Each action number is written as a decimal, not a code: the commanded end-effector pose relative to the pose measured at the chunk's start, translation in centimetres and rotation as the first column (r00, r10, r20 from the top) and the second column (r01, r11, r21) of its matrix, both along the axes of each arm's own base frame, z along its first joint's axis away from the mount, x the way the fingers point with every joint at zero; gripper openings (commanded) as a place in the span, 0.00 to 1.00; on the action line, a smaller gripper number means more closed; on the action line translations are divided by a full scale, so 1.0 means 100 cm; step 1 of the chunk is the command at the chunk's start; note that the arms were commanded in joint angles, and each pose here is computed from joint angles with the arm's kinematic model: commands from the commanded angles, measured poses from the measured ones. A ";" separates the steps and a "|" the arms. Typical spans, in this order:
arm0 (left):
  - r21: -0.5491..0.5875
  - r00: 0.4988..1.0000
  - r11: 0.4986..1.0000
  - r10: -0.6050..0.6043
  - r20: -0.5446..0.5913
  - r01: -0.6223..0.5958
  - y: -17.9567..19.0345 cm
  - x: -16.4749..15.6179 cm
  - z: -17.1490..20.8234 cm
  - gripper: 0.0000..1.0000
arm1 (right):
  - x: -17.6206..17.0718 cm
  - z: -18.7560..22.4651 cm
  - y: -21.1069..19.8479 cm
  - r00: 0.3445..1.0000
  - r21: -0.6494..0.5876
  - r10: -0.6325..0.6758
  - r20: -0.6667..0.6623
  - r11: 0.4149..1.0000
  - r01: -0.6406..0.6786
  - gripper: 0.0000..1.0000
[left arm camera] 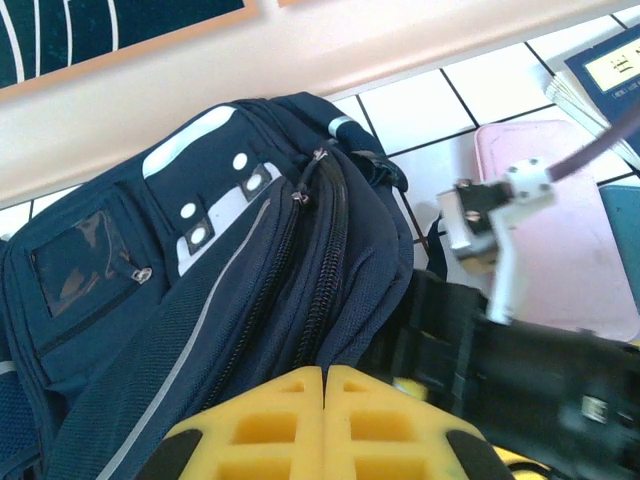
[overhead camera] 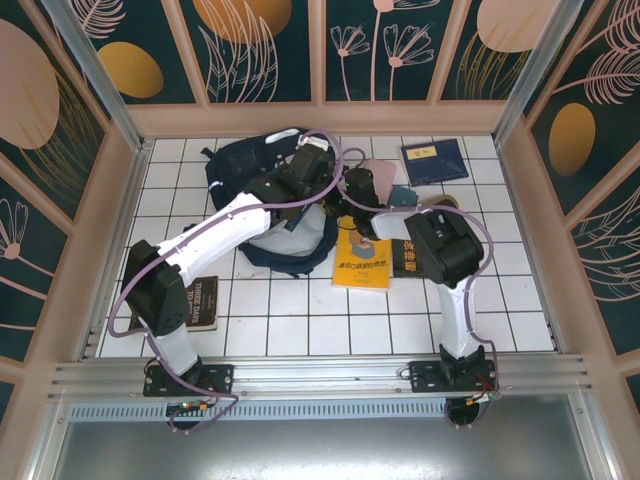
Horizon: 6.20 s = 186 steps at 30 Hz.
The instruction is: Pack the student bag
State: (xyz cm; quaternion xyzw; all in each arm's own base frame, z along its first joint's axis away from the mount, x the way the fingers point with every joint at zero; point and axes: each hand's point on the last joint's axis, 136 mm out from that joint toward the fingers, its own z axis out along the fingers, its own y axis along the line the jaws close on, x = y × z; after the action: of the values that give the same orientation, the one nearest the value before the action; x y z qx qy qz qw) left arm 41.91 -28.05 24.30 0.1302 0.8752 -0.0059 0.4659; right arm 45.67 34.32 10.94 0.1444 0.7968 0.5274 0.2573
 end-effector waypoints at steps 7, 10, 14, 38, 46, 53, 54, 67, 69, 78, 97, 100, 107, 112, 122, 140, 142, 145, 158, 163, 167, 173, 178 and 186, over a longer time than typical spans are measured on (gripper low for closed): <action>-0.013 0.991 0.995 0.097 0.089 -0.096 0.019 0.015 0.016 0.00 | -0.047 0.007 -0.056 1.000 -0.109 -0.022 0.018 0.994 0.024 0.92; 0.035 0.990 0.992 0.116 0.082 -0.119 0.026 0.015 0.004 0.00 | -0.065 0.010 -0.077 0.999 -0.145 -0.037 0.033 0.989 0.042 0.92; 0.120 0.985 0.979 0.158 0.069 -0.165 0.041 0.012 -0.018 0.00 | -0.085 0.016 -0.107 0.995 -0.223 -0.065 0.072 0.972 0.080 0.92; -0.525 0.911 0.848 -0.265 -0.316 0.065 -0.073 -0.088 -0.104 0.43 | -0.171 -0.046 -0.201 0.994 -0.547 -0.110 -0.001 0.832 0.092 0.71; -0.481 0.838 0.869 -0.173 -0.517 -0.117 -0.079 -0.090 -0.181 0.52 | -0.185 -0.072 -0.203 0.994 -0.605 -0.091 -0.066 0.796 0.033 0.51; -0.444 0.785 0.881 -0.159 -0.599 -0.160 -0.081 -0.099 -0.218 0.51 | -0.190 -0.093 -0.192 0.992 -0.647 -0.062 -0.114 0.762 -0.026 0.48; -0.433 0.780 0.886 -0.150 -0.608 -0.167 -0.080 -0.099 -0.222 0.51 | -0.190 -0.095 -0.191 0.991 -0.653 -0.062 -0.119 0.756 -0.031 0.47; -0.664 0.736 0.741 -0.394 -0.551 -0.100 -0.121 -0.114 -0.200 0.48 | -0.196 -0.108 -0.170 0.986 -0.605 -0.002 -0.164 0.790 -0.099 0.21; -0.716 0.744 0.695 -0.443 -0.500 -0.068 -0.126 -0.115 -0.183 0.48 | -0.197 -0.109 -0.170 0.986 -0.604 -0.002 -0.168 0.791 -0.101 0.16; -0.876 0.733 0.478 -0.617 -0.286 0.060 -0.144 -0.128 -0.120 0.45 | -0.200 -0.110 -0.169 0.985 -0.593 0.003 -0.172 0.798 -0.106 0.13; -0.888 0.739 0.450 -0.629 -0.240 0.094 -0.137 -0.132 -0.111 0.31 | -0.201 -0.107 -0.171 0.987 -0.592 -0.003 -0.160 0.801 -0.093 0.13; -0.872 0.753 0.481 -0.607 -0.255 0.093 -0.133 -0.130 -0.115 0.11 | -0.201 -0.105 -0.173 0.988 -0.593 -0.010 -0.156 0.800 -0.086 0.19; -0.856 0.784 0.505 -0.573 -0.238 0.109 -0.120 -0.122 -0.104 0.00 | -0.187 -0.064 -0.167 0.999 -0.473 0.005 -0.050 0.880 -0.028 0.63; -0.906 0.784 0.401 -0.602 -0.150 0.134 -0.108 -0.119 -0.072 0.00 | -0.177 -0.023 -0.167 0.999 -0.253 0.010 0.054 0.967 0.004 0.76; -0.956 0.762 0.225 -0.648 -0.002 0.189 -0.098 -0.119 -0.018 0.00 | -0.165 0.031 -0.150 0.979 0.061 0.101 0.174 0.992 -0.113 0.80; -0.967 0.749 0.207 -0.662 -0.026 0.149 -0.095 -0.115 -0.027 0.00 | -0.170 0.066 -0.148 0.956 0.186 0.138 0.258 0.964 -0.189 0.54; -0.960 0.757 0.242 -0.652 -0.052 0.143 -0.094 -0.112 -0.035 0.00 | -0.171 0.066 -0.151 0.959 0.172 0.123 0.256 0.970 -0.171 0.38; -0.946 0.764 0.292 -0.640 -0.084 0.141 -0.093 -0.108 -0.044 0.00 | -0.169 0.065 -0.158 0.962 0.135 0.087 0.258 0.983 -0.126 0.00; -0.460 0.920 0.885 -0.241 -0.308 0.078 -0.024 -0.055 -0.105 0.51 | -0.165 0.040 -0.174 0.978 0.013 0.020 0.209 1.000 -0.023 0.00; -0.130 0.960 0.990 0.019 -0.280 -0.058 0.031 -0.030 -0.123 0.38 | -0.168 0.038 -0.174 0.977 0.005 0.022 0.210 1.000 -0.024 0.00; -0.014 0.955 0.999 0.040 -0.294 -0.046 0.038 -0.026 -0.142 0.36 | -0.169 0.038 -0.174 0.976 -0.001 0.025 0.217 1.000 -0.026 0.00; 0.049 0.940 0.998 0.040 -0.338 -0.025 0.035 -0.020 -0.173 0.33 | -0.171 0.038 -0.173 0.975 0.001 0.033 0.218 0.999 -0.034 0.00; 0.049 0.928 0.998 -0.016 -0.373 0.036 0.024 -0.027 -0.186 0.47 | -0.173 0.036 -0.173 0.977 0.001 0.034 0.213 0.999 -0.035 0.00; 0.157 0.931 0.982 -0.040 -0.363 0.103 0.018 -0.039 -0.194 0.61 | -0.174 0.034 -0.172 0.978 0.006 0.037 0.204 0.999 -0.040 0.00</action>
State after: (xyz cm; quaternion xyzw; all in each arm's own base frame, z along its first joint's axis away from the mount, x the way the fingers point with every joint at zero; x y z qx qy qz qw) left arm 38.43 -26.87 5.90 0.1731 0.9388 -0.0149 0.2973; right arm 28.10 16.83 11.97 0.1162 0.7876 0.5346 0.2835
